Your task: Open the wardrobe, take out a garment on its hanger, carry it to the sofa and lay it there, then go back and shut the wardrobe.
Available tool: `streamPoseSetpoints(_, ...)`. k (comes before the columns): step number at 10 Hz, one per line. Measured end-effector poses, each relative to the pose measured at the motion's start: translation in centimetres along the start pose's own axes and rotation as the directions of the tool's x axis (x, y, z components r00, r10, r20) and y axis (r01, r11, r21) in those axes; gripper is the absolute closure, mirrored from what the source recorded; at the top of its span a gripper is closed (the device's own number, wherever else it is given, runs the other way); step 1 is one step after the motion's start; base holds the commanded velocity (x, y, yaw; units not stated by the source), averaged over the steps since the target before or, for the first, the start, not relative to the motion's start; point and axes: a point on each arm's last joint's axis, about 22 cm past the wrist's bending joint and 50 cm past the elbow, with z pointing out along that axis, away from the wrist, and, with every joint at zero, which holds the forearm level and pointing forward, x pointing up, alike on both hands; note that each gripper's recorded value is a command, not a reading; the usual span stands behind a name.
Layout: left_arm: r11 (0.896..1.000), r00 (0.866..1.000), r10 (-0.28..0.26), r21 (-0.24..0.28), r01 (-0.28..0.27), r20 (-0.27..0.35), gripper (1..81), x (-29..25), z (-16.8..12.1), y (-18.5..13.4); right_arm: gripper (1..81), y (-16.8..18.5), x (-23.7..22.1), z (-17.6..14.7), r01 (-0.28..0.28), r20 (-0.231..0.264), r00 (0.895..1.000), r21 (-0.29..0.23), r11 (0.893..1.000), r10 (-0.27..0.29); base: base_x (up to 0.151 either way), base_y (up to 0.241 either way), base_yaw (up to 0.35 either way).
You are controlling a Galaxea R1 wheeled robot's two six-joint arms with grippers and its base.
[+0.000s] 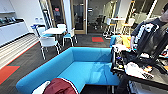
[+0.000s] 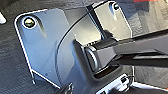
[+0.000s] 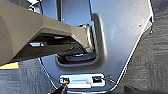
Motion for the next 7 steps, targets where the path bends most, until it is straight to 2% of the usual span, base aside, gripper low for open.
streamPoseSetpoints(7, 1.0, 1.0, -0.007, -0.002, 0.007, 0.012, 1.0, -1.08, -0.11, 0.21, 1.0, -0.34, 0.65, 0.15, 0.002, -0.01, 1.0, 0.005, 1.0, -0.002, 0.0, 0.0, 0.0)
